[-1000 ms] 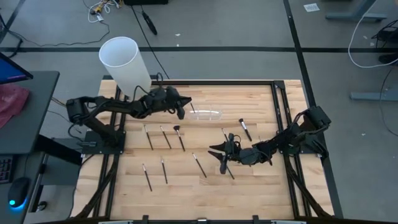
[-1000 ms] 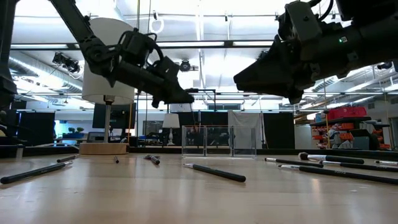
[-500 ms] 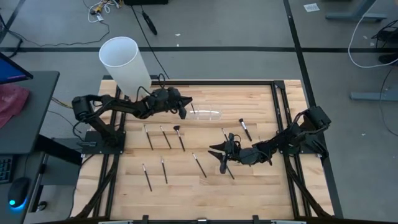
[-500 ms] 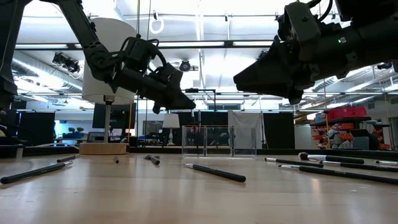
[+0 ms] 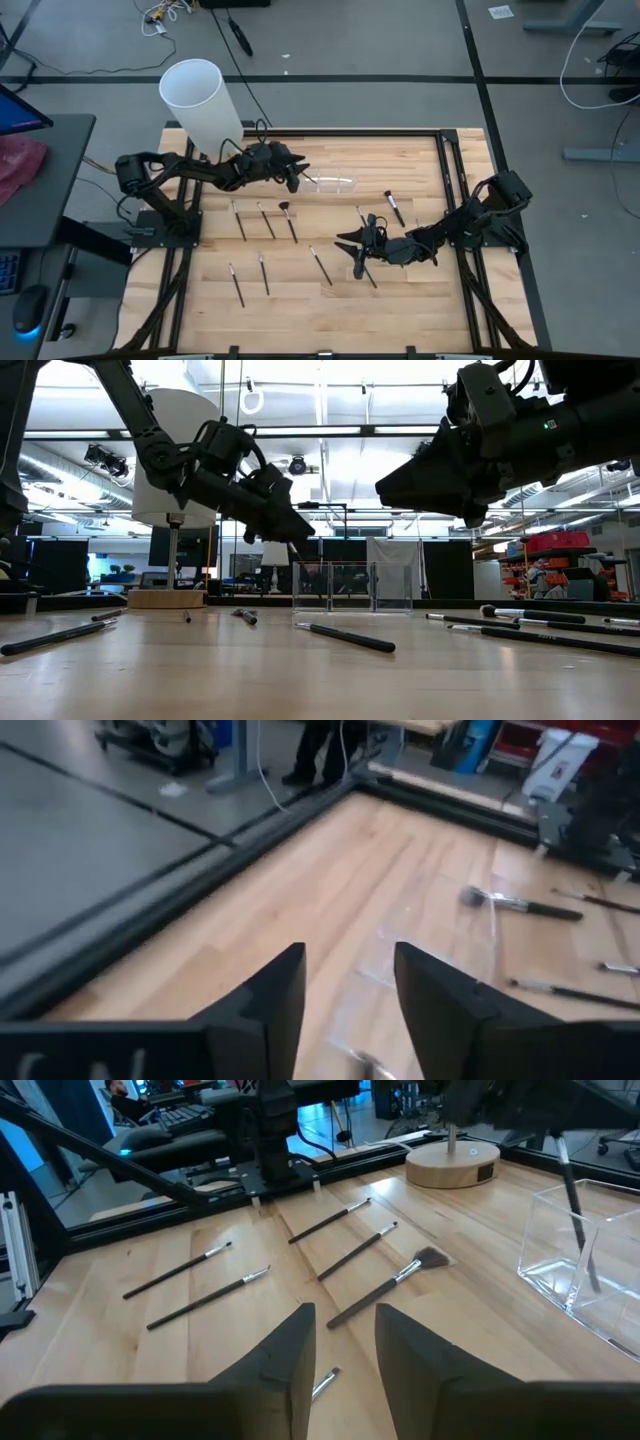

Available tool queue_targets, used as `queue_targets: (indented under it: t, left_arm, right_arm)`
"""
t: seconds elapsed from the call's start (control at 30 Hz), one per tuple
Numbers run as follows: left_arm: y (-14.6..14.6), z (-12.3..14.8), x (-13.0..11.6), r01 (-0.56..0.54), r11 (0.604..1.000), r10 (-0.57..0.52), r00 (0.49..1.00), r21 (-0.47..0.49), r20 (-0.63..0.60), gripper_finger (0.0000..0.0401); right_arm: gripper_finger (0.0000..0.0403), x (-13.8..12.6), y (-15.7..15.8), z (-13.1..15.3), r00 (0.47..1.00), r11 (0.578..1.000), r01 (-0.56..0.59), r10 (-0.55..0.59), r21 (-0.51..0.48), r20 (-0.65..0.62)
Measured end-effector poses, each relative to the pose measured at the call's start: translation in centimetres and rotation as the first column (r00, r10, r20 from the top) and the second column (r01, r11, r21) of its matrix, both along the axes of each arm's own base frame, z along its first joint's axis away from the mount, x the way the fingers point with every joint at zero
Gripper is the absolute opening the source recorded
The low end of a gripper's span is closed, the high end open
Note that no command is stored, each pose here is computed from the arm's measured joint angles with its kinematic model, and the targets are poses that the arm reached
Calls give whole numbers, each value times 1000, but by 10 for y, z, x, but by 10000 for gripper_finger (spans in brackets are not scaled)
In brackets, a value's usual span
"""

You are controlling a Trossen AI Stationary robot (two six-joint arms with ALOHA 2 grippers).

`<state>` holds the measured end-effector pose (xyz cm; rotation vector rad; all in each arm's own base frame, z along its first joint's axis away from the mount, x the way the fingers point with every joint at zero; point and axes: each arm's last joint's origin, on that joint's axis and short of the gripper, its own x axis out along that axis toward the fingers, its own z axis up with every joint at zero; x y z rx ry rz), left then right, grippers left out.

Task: Put items in baskets/containers
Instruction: Put the black eyeshadow brush into the transparent organizer

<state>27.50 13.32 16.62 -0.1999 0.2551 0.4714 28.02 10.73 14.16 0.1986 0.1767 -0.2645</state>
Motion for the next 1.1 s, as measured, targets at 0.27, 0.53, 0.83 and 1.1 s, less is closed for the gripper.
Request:
queue_targets:
  t: [0.27, 0.53, 0.83, 1.1]
  left_arm:
    - [-1, 24, -7, 37, 995, -41, 998, 89, 44, 184]
    - [-35, 68, -22, 218, 965, -231, 969, 146, 84, 171]
    - [-102, 68, -46, 339, 940, -325, 924, 38, -199, 133]
    - [-165, 39, -58, 325, 943, -303, 930, 78, -206, 97]
  right_arm:
    - [107, 0, -1, 0, 1000, 1000, 2, -2, 0, -1]
    - [107, 2, -5, 0, 1000, 1000, 16, -16, 0, -1]
    - [107, 2, -5, 0, 1000, 1000, 17, -17, -1, -2]
    - [107, 2, -6, -1, 999, 990, 46, -50, 131, 22]
